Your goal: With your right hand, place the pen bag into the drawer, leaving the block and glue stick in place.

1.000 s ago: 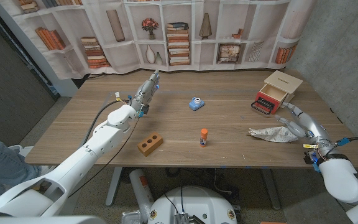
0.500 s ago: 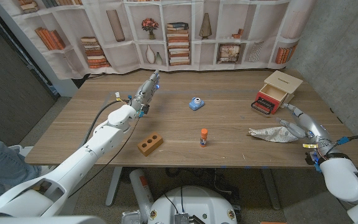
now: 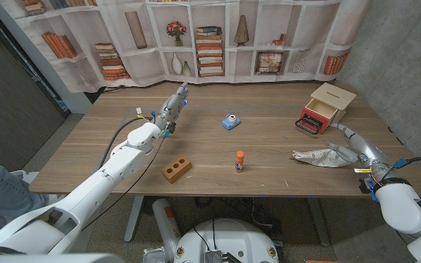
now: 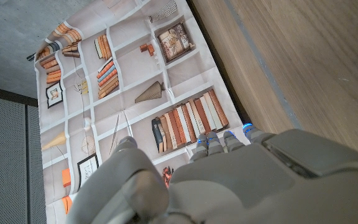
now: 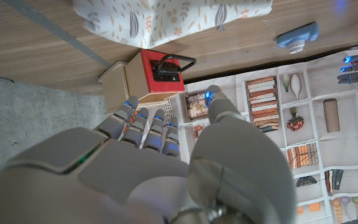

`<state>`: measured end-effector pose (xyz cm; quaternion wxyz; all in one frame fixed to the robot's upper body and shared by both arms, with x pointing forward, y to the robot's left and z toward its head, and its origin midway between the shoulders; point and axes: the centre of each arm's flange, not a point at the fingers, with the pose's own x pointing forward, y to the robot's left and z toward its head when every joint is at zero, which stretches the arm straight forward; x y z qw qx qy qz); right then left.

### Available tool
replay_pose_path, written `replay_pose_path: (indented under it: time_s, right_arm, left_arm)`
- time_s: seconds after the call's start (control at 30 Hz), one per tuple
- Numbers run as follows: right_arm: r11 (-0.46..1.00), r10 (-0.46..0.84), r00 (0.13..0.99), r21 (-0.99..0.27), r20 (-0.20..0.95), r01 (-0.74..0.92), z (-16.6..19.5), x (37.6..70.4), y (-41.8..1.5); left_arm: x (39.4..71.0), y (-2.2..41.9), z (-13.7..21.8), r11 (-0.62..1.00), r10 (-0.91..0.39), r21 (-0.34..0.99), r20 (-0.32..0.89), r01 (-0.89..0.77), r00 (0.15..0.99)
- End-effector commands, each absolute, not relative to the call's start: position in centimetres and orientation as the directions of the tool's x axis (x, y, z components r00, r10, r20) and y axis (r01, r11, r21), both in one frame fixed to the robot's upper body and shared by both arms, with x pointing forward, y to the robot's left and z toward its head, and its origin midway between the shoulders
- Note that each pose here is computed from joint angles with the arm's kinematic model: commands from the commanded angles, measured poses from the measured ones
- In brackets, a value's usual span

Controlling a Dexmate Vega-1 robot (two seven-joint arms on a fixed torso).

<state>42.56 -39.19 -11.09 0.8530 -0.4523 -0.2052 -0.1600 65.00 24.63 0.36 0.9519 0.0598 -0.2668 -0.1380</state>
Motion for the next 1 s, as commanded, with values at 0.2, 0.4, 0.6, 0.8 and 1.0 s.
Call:
replay_pose_path:
  time_s: [0.2, 0.4, 0.6, 0.8, 1.0]
  right_arm:
    - [0.503, -0.093, 0.896, -0.756, 0.434, 0.418, -10.91, 42.76, -38.68]
    - [0.482, -0.096, 0.906, -0.777, 0.413, 0.405, -10.71, 42.68, -38.63]
    - [0.469, -0.098, 0.913, -0.791, 0.396, 0.394, -10.66, 42.47, -38.66]
    - [0.460, -0.097, 0.920, -0.802, 0.380, 0.380, -10.62, 42.30, -38.74]
    - [0.439, -0.100, 0.932, -0.825, 0.350, 0.357, -10.50, 42.18, -38.68]
  left_arm:
    - [65.80, 24.74, 0.80, 0.953, -0.300, 0.188, 0.489, 0.237, 0.819]
    - [65.86, 24.74, 0.88, 0.953, -0.301, 0.188, 0.489, 0.238, 0.819]
    - [65.90, 24.61, 1.01, 0.953, -0.302, 0.188, 0.491, 0.240, 0.817]
    - [65.86, 24.50, 1.11, 0.952, -0.303, 0.191, 0.490, 0.239, 0.817]
    - [65.78, 24.54, 1.00, 0.953, -0.300, 0.188, 0.491, 0.238, 0.818]
